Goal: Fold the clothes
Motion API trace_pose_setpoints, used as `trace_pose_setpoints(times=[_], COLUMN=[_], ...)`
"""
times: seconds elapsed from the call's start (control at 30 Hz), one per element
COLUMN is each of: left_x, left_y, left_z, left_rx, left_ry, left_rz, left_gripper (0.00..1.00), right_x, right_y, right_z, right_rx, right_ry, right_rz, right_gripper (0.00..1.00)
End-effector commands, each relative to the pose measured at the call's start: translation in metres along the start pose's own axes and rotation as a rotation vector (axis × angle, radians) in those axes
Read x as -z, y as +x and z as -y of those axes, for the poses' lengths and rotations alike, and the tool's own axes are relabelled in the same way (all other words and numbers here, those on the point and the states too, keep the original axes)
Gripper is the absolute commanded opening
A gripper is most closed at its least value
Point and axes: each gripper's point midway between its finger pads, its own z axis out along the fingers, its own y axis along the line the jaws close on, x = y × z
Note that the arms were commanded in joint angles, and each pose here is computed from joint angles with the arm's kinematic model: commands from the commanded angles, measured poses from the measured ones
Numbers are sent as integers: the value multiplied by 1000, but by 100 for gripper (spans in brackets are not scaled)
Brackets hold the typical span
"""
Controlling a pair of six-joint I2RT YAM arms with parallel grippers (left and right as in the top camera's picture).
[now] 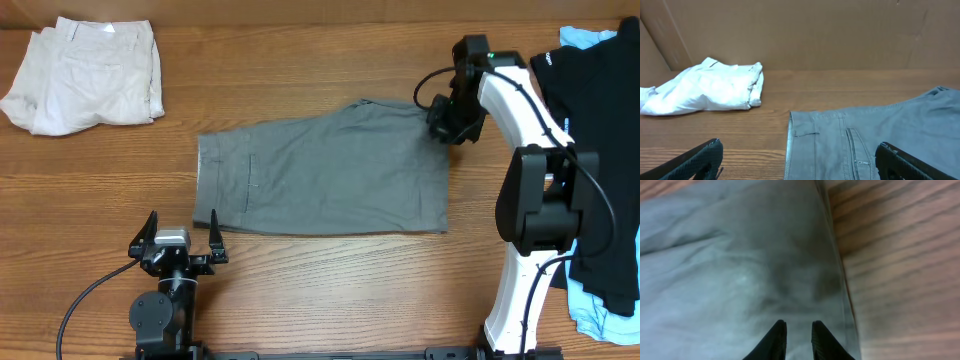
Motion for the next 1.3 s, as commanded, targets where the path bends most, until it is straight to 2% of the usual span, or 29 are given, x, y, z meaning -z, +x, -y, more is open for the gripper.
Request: trace_pose_setpoints(times=[0.0, 0.4, 0.63, 0.93, 1.03, 1.07, 1.2, 1.27], left_x=[0, 0, 0, 0, 0, 0, 0, 0], left_y=[0, 0, 0, 0, 0, 0, 0, 0], left_z=[-3, -3, -3, -3, -3, -3, -3, -3], left_rx=[-19, -19, -19, -19, -19, -19, -19, -19], left_ry=[-14, -14, -14, -14, -14, -14, -14, -14], left_rz=[5, 5, 5, 5, 5, 5, 5, 5], left_gripper=[100, 100, 100, 100, 100, 100, 100, 100], right_x=[-8, -35, -34, -14, 9, 22, 82, 118], right_y=[3, -10, -17, -25, -27, -29, -30, -25], right_z=[-3, -6, -17, -19, -23, -26, -33, -34], right_rx=[5, -5, -21, -18, -14, -10, 2, 7], right_ry=[-19, -62, -111, -95, -108, -118, -157, -182], right_rz=[2, 84, 108, 137, 162, 184, 276, 329], right_gripper=[21, 21, 21, 26, 38, 48, 71, 96])
